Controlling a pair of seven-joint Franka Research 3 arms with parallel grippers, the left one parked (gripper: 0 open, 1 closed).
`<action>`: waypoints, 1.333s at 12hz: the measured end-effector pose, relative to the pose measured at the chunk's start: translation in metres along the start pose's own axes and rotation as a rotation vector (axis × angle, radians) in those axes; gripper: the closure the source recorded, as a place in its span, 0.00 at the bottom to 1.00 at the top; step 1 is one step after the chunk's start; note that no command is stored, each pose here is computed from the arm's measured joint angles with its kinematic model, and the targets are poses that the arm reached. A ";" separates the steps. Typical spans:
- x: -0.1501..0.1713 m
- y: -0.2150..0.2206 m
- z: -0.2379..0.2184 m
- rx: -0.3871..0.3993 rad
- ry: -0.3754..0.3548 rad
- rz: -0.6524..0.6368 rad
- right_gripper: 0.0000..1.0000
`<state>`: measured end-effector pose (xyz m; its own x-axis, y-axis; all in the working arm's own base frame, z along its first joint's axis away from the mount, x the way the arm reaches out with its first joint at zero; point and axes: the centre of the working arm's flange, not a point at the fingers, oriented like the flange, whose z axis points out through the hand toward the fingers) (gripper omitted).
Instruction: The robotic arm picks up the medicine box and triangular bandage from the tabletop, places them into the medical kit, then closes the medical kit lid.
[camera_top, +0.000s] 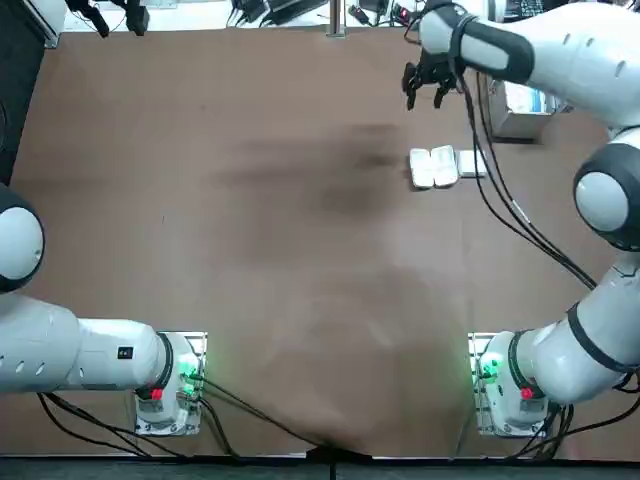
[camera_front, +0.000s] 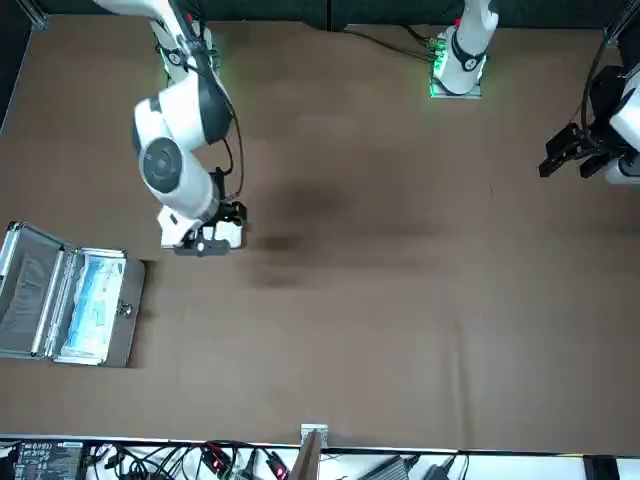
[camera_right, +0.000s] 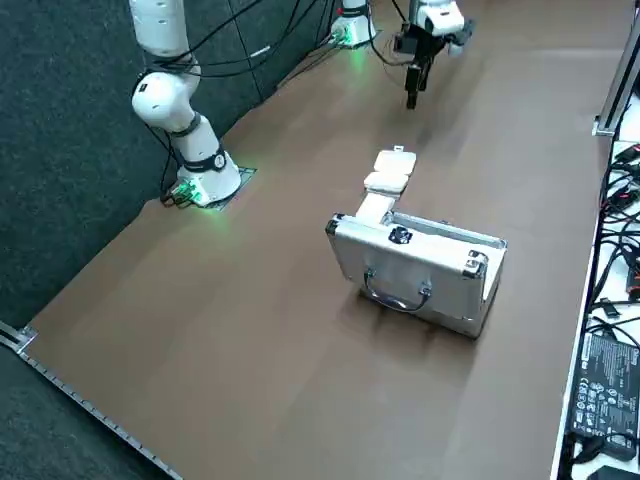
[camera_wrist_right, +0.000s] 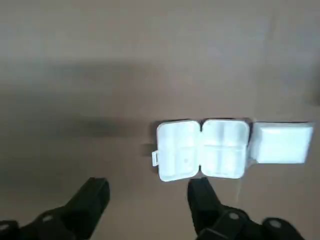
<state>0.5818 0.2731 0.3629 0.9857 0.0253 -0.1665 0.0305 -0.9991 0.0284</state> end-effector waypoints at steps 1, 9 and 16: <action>0.000 -0.007 0.015 -0.011 -0.021 -0.006 0.12; 0.002 -0.026 0.097 -0.096 -0.077 0.020 0.24; -0.006 -0.021 0.135 -0.105 -0.064 0.022 0.32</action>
<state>0.5529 0.2899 0.2304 0.9738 -0.0024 -0.2274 0.0291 -0.9904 0.1351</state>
